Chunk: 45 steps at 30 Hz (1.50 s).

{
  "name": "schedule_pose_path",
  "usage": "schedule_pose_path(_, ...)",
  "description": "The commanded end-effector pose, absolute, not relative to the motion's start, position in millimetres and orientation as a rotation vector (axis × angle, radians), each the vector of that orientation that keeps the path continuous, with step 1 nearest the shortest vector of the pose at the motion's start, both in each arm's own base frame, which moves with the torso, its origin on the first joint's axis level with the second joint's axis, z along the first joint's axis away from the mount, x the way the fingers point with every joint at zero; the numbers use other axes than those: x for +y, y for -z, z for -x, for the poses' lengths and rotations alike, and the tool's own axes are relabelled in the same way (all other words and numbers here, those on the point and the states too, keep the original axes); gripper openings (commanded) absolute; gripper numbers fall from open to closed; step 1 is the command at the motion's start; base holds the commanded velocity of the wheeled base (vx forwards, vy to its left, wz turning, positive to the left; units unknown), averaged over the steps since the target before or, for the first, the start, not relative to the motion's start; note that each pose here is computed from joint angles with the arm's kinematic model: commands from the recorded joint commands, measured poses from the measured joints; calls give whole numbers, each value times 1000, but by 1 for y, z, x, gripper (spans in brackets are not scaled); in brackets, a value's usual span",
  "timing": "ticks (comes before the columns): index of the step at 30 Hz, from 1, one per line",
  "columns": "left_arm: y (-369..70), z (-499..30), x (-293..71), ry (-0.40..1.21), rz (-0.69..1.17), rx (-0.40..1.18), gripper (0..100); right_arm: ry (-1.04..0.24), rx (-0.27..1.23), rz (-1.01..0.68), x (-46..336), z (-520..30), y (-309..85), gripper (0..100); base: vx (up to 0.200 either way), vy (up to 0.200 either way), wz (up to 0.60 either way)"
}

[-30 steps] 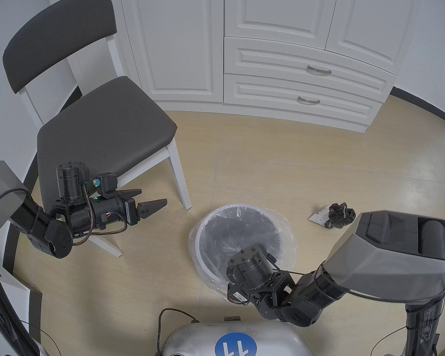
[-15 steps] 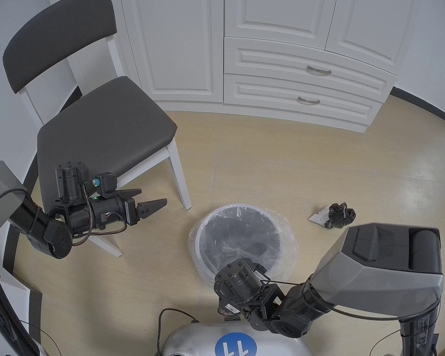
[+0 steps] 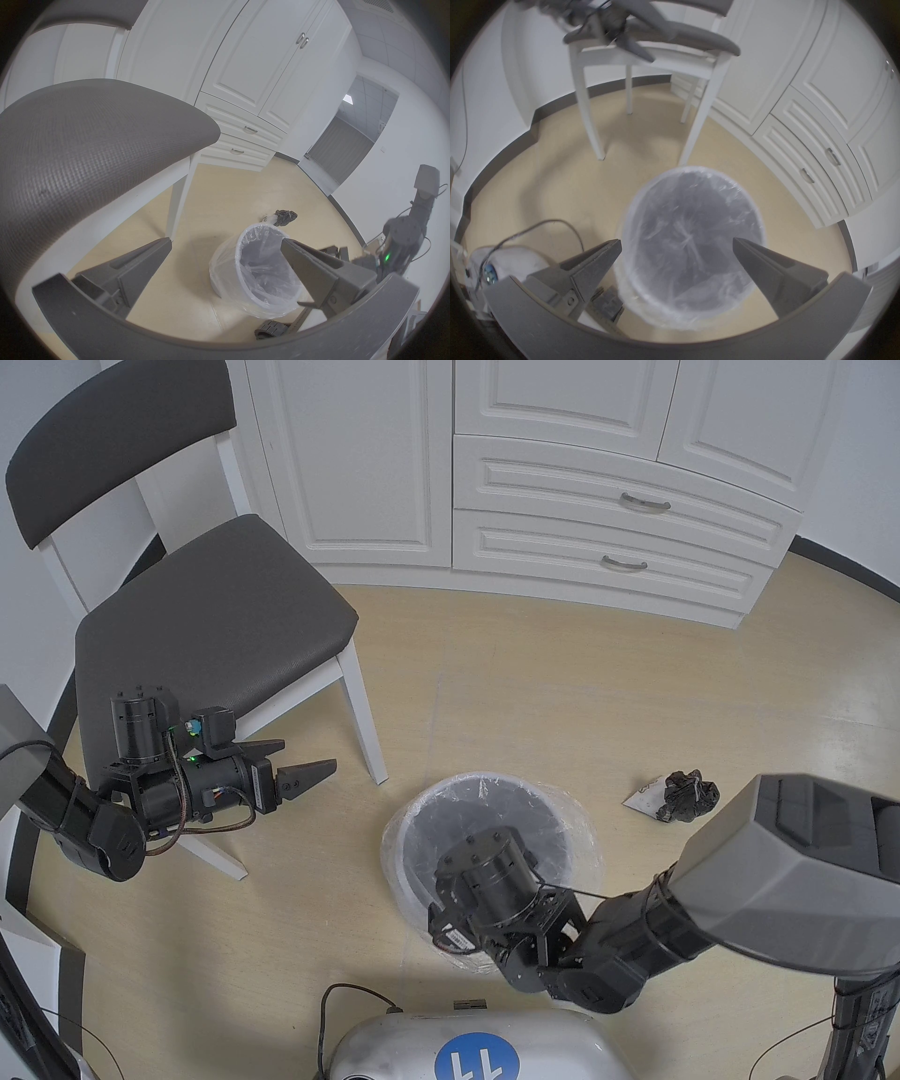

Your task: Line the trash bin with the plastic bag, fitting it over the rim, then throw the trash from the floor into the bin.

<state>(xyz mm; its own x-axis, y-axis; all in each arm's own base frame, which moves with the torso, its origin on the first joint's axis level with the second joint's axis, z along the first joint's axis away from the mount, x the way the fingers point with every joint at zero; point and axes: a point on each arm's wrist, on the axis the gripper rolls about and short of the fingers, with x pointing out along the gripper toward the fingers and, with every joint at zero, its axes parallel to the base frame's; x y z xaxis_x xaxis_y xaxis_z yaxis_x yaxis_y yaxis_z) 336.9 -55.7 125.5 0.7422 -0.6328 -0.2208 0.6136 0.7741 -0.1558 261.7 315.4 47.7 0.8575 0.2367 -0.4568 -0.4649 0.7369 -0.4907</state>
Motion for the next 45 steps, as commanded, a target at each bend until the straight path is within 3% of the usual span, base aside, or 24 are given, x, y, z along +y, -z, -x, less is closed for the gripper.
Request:
schedule_pose_path(1,-124,-339,-54,679,76,270,100,-339,374,603,308,-287,-51,100,0,0,0)
schedule_pose_path(10,-123,-339,-54,678,76,275,100,-298,438,631,302,-309,-14,100,0,0,0)
schedule_pose_path(45,-123,-339,-53,672,73,266,100,-390,436,675,323,-275,-7,100,0,0,0)
